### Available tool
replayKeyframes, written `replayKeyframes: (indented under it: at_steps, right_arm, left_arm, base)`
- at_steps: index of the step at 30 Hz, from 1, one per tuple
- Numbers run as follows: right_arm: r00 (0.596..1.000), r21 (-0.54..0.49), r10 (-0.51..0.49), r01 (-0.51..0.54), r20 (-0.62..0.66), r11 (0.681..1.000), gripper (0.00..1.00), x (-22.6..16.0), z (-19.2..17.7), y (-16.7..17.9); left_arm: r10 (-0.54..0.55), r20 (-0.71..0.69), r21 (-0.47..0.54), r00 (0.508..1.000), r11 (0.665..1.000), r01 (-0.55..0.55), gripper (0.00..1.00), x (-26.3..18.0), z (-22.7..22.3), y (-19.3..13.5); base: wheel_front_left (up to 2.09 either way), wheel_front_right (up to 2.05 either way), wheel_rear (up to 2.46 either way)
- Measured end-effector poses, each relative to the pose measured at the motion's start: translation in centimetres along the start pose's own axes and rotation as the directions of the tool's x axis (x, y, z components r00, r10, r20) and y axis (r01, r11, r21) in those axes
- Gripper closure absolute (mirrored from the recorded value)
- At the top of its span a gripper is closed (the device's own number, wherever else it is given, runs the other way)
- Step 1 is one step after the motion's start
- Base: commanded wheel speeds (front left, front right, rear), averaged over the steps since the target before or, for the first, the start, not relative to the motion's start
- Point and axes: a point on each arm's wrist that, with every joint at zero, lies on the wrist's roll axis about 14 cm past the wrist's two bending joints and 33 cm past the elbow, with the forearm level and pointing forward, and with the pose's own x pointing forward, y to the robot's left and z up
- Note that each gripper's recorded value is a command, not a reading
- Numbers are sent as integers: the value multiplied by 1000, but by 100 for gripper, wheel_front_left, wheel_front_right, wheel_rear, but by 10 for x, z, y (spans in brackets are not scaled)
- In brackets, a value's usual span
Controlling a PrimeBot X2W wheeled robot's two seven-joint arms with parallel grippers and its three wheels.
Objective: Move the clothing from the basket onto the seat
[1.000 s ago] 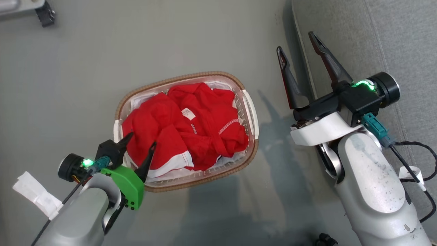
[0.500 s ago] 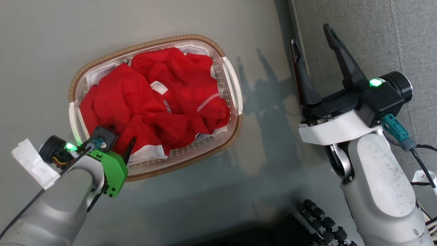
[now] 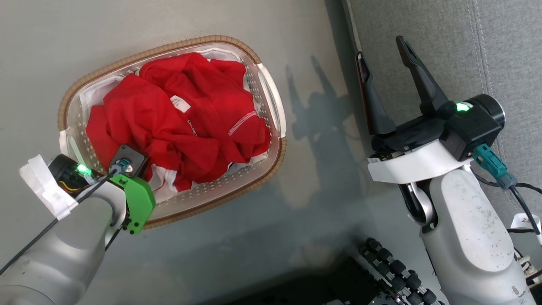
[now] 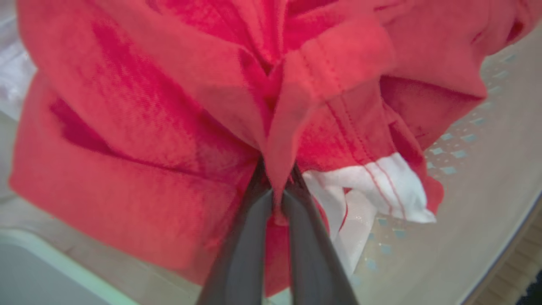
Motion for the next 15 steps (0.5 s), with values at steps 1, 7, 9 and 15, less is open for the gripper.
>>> replayKeyframes:
  at_steps: [1,7,9,15]
  right_arm:
    - [1000,0,-2,2,2,1000,0,0,1,0]
    - [1000,-2,-6,6,28,1000,0,-2,16,-1]
    - [999,-3,-7,7,37,1000,0,-4,22,0]
    - [999,-1,-8,8,51,1000,0,-15,36,4]
  left_arm:
    - [0,9,-3,1000,1000,0,100,-1,2,0]
    - [11,90,-60,996,998,-5,100,-13,26,-7]
    - [13,152,-74,988,997,-2,100,-18,47,-9]
    - [31,302,-101,953,995,-1,100,-51,84,-25]
  base:
    - [0,0,0]
    - [0,0,0]
    - [0,0,0]
    - [0,0,0]
